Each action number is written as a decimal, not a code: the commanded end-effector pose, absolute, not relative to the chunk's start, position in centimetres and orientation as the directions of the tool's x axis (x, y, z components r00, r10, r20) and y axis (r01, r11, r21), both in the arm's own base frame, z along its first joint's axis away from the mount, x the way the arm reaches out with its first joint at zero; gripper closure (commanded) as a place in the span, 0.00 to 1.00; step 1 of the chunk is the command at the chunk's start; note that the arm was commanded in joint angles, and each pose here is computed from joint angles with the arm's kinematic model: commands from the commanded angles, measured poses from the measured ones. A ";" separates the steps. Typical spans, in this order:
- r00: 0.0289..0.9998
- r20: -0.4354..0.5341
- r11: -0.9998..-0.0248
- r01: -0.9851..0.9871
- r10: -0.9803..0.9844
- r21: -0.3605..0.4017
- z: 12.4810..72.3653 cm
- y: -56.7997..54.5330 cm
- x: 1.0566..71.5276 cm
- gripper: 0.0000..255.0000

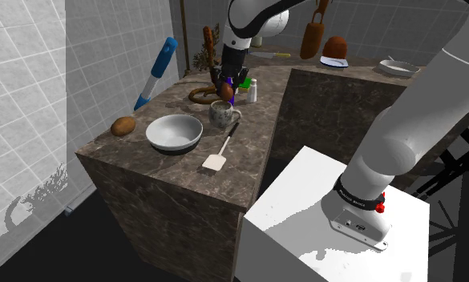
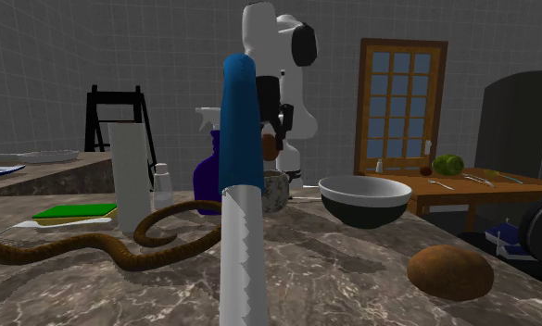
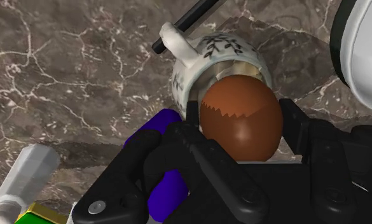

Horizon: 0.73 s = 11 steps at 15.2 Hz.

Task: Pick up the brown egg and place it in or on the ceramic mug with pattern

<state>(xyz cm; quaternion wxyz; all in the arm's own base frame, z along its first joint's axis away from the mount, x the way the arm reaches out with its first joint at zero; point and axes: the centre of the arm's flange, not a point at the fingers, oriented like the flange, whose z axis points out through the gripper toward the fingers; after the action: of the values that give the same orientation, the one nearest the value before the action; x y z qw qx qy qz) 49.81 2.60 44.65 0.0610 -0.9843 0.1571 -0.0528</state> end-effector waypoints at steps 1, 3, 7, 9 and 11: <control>0.945 0.085 -0.943 -0.303 -0.316 -0.137 43.6 2.7 49.9 1.00; 0.945 0.086 -0.943 -0.303 -0.316 -0.137 43.0 2.7 49.9 1.00; 0.945 0.085 -0.943 -0.303 -0.316 -0.137 43.0 2.7 49.9 1.00; 0.945 0.085 -0.943 -0.303 -0.316 -0.137 43.0 2.7 49.9 1.00; 0.945 0.085 -0.943 -0.303 -0.316 -0.137 43.0 2.7 49.9 0.00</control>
<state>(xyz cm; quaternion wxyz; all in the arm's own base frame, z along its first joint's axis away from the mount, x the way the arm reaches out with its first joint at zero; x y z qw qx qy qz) 49.89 2.65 42.98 0.0610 -0.9843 0.1571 -0.0531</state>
